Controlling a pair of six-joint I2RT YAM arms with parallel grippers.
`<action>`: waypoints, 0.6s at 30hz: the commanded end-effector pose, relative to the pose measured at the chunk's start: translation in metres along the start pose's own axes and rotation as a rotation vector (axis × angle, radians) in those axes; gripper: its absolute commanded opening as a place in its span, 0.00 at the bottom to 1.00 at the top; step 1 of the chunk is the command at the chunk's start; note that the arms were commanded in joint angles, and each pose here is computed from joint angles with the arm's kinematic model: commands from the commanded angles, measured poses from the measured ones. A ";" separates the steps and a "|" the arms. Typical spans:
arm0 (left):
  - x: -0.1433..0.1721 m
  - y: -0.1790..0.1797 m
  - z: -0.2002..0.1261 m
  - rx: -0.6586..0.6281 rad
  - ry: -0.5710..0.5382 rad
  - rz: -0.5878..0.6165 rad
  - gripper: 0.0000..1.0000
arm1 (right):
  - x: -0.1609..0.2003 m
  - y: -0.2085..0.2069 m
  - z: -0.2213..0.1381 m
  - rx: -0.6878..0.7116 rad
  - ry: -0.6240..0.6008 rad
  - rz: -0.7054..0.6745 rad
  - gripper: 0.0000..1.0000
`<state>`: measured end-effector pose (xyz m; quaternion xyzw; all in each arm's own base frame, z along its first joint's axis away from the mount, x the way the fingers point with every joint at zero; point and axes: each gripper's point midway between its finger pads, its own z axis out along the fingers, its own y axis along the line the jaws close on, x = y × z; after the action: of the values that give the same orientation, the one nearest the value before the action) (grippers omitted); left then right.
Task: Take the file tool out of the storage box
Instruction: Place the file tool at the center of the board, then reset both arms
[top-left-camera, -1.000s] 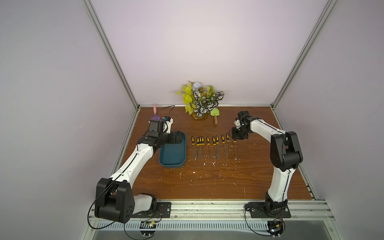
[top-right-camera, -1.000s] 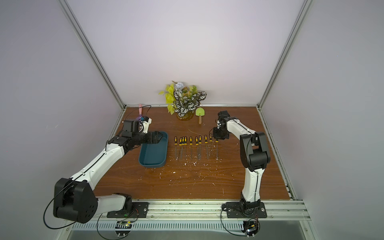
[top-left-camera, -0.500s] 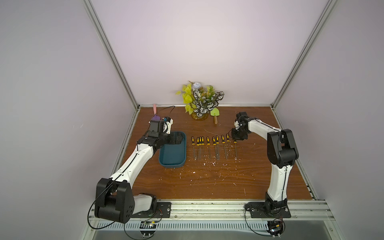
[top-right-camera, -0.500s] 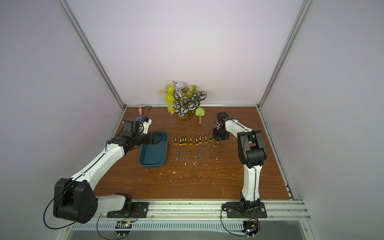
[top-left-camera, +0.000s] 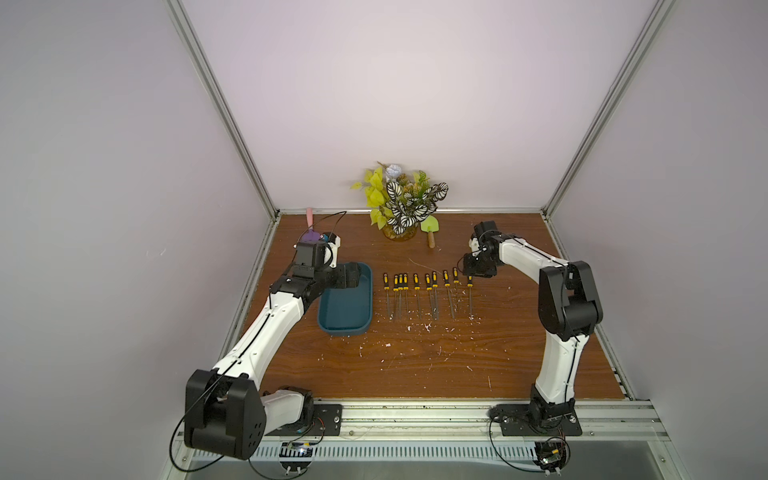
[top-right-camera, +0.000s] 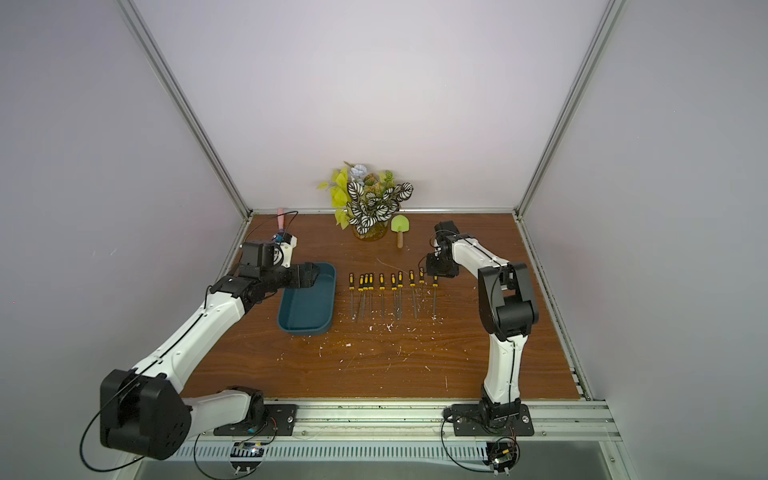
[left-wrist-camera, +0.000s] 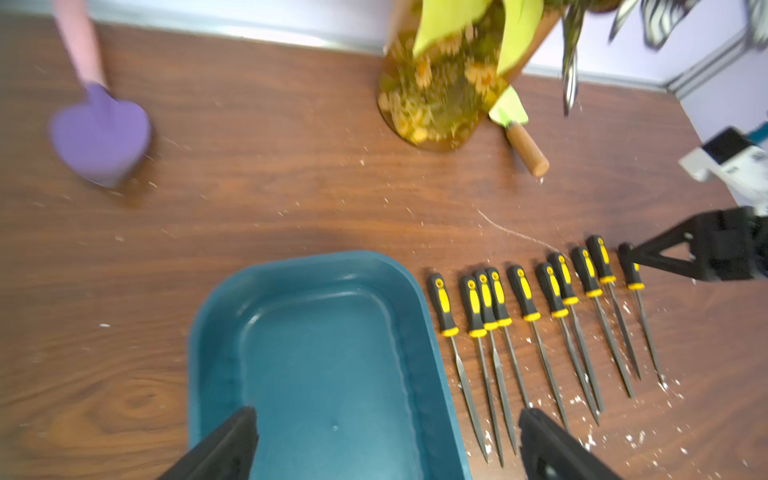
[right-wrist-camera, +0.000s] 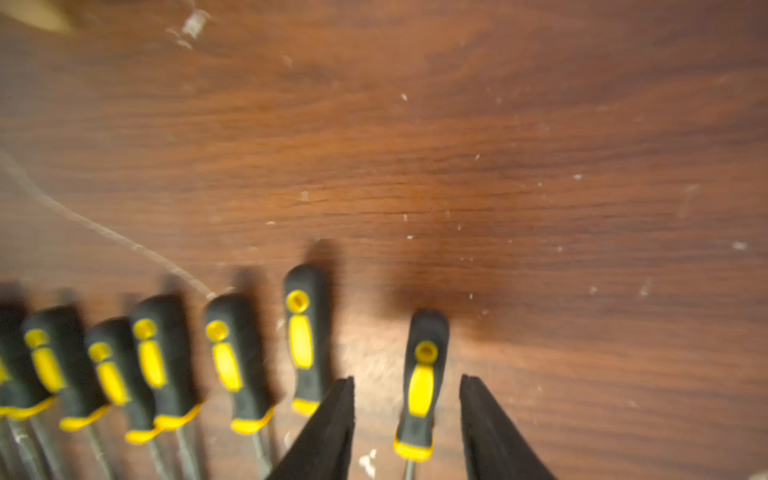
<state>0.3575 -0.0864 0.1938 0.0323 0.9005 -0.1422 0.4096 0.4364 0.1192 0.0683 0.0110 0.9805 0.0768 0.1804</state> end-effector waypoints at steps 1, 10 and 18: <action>-0.019 0.031 -0.017 -0.180 -0.137 -0.027 0.99 | -0.029 0.010 -0.072 -0.039 -0.215 -0.046 0.66; -0.006 0.071 -0.053 -0.402 -0.452 0.104 1.00 | -0.019 -0.066 -0.164 0.065 -0.689 0.089 0.99; 0.023 0.085 -0.041 -0.435 -0.665 0.161 1.00 | 0.017 -0.095 -0.191 0.165 -1.063 -0.060 0.99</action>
<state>0.3186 -0.0076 0.1340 -0.0049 0.8044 0.0571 0.5913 0.3499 0.0007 0.1722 0.0792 0.8406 0.0097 0.5357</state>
